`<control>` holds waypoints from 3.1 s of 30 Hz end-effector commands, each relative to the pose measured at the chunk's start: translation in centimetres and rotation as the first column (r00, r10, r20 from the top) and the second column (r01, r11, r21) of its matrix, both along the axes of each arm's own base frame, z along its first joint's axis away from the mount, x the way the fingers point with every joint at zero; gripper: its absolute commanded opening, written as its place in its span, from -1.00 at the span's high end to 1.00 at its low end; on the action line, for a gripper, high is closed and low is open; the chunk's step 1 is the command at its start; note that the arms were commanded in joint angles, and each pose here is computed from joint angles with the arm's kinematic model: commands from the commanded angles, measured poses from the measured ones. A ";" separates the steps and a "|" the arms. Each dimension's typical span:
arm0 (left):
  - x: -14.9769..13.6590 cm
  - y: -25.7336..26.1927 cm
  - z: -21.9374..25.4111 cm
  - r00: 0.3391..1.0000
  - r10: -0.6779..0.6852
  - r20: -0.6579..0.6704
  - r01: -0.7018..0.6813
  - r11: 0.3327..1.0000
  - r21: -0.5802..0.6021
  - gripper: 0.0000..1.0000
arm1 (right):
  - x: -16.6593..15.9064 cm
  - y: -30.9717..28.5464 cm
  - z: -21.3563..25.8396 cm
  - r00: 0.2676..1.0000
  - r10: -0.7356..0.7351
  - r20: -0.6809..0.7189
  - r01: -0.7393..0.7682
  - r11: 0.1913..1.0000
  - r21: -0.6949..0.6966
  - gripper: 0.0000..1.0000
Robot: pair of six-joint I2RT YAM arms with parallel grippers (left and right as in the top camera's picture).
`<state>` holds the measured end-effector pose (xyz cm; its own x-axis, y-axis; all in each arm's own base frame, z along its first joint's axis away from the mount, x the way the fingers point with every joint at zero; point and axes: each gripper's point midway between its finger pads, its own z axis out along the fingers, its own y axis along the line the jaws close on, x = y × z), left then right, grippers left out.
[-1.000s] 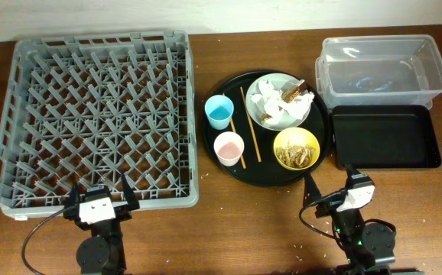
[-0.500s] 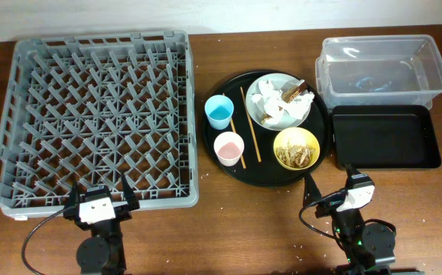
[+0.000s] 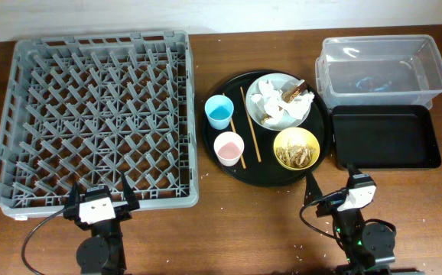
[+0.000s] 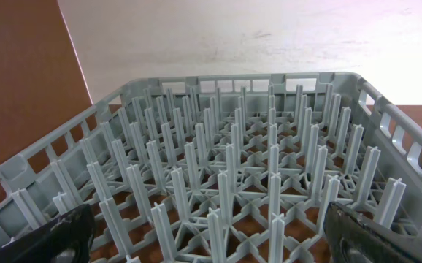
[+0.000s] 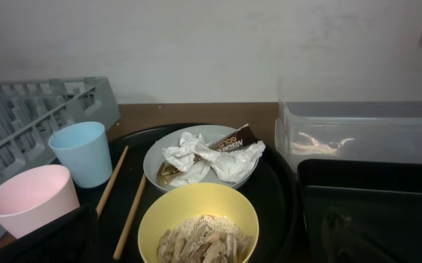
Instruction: Sort waste into correct bins and load items into the dishwasher rack
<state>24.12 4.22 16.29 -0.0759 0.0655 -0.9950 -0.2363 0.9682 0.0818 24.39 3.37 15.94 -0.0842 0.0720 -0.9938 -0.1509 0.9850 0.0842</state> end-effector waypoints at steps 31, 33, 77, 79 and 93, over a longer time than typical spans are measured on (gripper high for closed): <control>0.0 0.0 -0.1 1.000 -0.004 -0.003 0.004 1.000 0.015 -0.99 | 5.6 3.5 18.6 0.957 0.181 -0.228 -0.205 0.975 -0.084 -0.97; 0.0 0.0 -0.1 1.000 -0.004 -0.003 0.004 1.000 0.015 -0.99 | 11.2 4.7 17.4 0.813 0.205 -0.545 -0.255 0.967 -0.017 -0.97; 0.0 0.0 -0.1 1.000 -0.004 -0.003 0.004 1.000 0.015 -0.99 | 26.9 7.4 -16.9 0.394 -0.055 -0.917 -0.531 0.801 -0.276 0.92; 0.0 0.0 -0.1 1.000 -0.004 -0.003 0.004 1.000 0.015 -0.99 | 28.8 7.0 -12.7 0.463 -0.078 -0.883 -0.430 0.852 -0.300 0.92; 0.0 0.0 -0.1 1.000 -0.004 -0.003 0.004 1.000 0.015 -0.99 | 29.9 -14.7 3.4 0.475 -0.299 -0.827 0.422 0.903 -0.084 0.88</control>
<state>24.13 4.17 16.29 -0.0758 0.0659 -0.9949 -0.2337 0.9688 0.0820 54.57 -9.68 20.96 -0.7940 0.3103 -0.5228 0.3248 0.9434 0.0666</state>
